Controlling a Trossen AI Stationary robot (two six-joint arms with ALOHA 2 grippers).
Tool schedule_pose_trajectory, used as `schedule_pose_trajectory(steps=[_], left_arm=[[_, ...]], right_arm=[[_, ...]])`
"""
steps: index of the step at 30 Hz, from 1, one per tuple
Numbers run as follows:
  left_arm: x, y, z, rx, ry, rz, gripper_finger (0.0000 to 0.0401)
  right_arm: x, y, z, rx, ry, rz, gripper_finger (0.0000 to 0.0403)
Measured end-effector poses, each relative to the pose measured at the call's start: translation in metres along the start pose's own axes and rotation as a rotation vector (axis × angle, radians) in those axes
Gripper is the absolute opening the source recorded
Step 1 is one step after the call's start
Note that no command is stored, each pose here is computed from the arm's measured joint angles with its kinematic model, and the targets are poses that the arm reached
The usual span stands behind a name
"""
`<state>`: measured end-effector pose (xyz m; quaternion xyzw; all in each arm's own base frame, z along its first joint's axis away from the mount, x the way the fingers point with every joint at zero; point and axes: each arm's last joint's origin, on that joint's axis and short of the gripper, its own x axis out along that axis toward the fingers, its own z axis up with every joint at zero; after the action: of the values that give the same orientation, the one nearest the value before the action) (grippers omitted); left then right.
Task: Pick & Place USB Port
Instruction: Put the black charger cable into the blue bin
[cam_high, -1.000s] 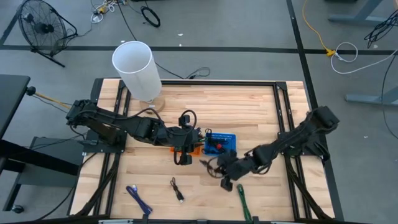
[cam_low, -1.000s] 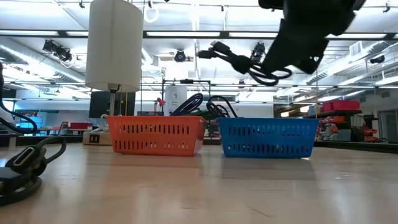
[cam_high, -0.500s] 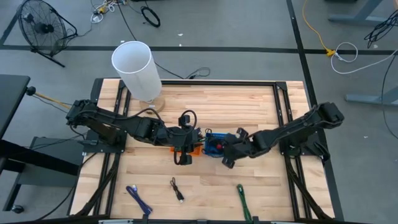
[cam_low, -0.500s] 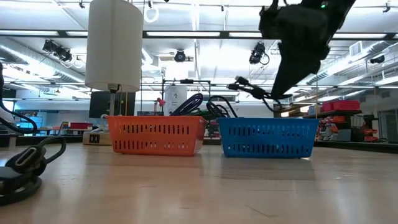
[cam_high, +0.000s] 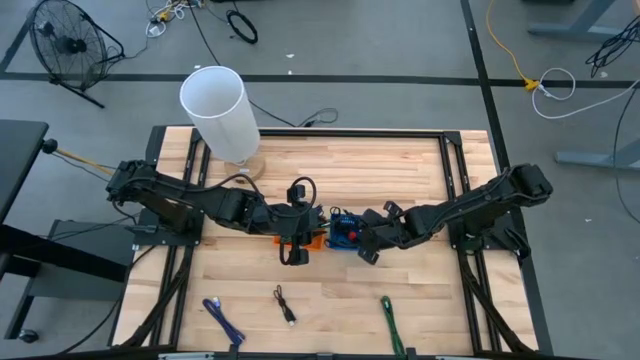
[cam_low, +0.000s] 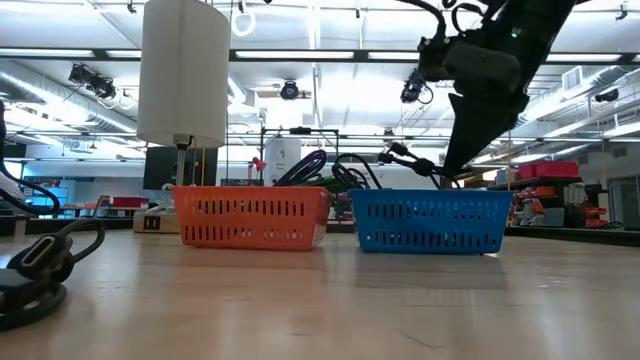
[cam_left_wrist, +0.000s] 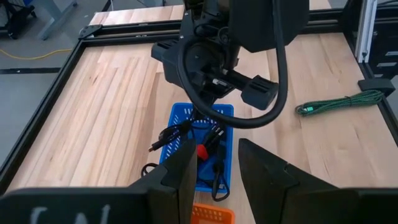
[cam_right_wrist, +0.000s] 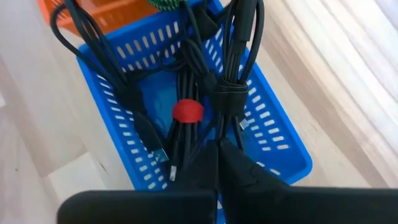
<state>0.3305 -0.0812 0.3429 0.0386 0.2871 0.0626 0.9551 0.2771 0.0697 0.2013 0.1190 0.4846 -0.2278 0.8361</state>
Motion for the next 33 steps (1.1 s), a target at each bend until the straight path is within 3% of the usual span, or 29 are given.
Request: schedule_pose_trajectory(steps=[8,22,29,33], left_arm=[[0.000,0.000,0.000,0.000,0.000,0.000,0.0124],[0.000,-0.001,0.000,0.002,0.004,-0.008,0.0124],[-0.006,-0.016,-0.017,0.042,0.172,-0.231,0.0124],[-0.011,-0.036,-0.032,0.110,0.283,-0.271,0.0124]], right_arm=[[0.004,-0.001,-0.006,0.008,0.030,0.015,0.0013],[0.008,-0.003,-0.008,0.010,-0.022,0.040,0.0141],[-0.007,-0.001,0.002,-0.018,-0.106,0.143,0.0152],[-0.019,-0.002,0.008,-0.025,-0.166,0.217,0.0148]])
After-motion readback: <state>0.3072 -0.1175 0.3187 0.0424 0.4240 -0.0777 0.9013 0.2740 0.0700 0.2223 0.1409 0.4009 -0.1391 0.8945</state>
